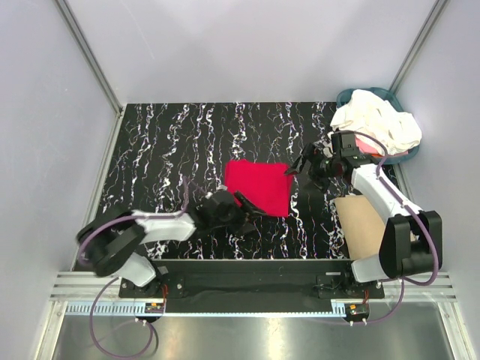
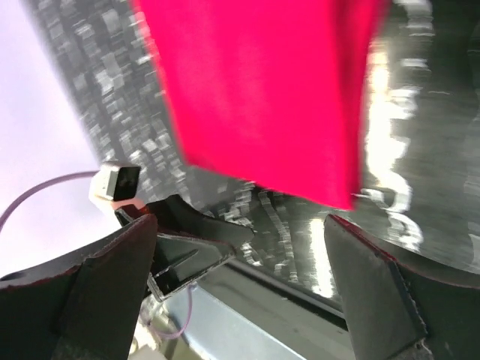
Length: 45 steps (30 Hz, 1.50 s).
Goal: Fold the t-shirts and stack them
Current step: Neatly place the folded tshirt to the corner
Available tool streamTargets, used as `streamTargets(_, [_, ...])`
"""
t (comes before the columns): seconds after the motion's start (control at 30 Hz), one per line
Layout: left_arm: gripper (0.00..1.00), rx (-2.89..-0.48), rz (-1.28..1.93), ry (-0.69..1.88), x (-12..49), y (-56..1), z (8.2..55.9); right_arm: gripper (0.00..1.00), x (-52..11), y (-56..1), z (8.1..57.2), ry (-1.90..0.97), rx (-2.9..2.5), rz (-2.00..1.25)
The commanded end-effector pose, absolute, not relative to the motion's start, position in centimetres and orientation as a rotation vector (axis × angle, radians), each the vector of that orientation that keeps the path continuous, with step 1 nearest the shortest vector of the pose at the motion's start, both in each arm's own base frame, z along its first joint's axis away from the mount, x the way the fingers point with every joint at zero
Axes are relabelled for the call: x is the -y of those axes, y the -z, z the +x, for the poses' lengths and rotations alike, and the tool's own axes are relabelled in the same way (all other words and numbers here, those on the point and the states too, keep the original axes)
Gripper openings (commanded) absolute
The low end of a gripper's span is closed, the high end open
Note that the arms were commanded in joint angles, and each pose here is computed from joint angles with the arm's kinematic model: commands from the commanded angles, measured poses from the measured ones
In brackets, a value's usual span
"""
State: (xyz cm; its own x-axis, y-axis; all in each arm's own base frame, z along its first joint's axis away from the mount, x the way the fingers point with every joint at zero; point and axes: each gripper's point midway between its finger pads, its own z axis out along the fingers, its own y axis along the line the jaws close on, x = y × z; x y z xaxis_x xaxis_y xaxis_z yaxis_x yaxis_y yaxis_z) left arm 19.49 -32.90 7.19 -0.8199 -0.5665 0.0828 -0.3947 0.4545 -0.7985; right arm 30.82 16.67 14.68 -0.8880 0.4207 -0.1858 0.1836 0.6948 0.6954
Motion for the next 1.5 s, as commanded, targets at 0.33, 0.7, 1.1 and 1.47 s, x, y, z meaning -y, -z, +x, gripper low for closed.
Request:
streamTargets(0.33, [0.60, -2.331, -1.284, 1.143, 40.3, -5.3, 24.4, 1.00, -10.4, -16.3, 34.5, -0.590, -2.541, 0.377])
streamTargets(0.7, [0.62, -2.317, -1.409, 1.076, 41.2, -3.1, 23.5, 1.00, -11.1, -13.7, 35.3, -0.644, -2.629, 0.300])
streamTargets(1.1, [0.46, -2.195, -1.528, 1.073, 40.3, -1.5, 25.9, 1.00, -11.3, -13.0, 35.5, -0.659, -2.653, 0.267])
streamTargets(1.47, [0.03, -2.257, -1.333, 1.216, 40.2, -5.3, 26.1, 1.00, -14.7, -11.4, 34.9, -0.986, -2.717, 0.169])
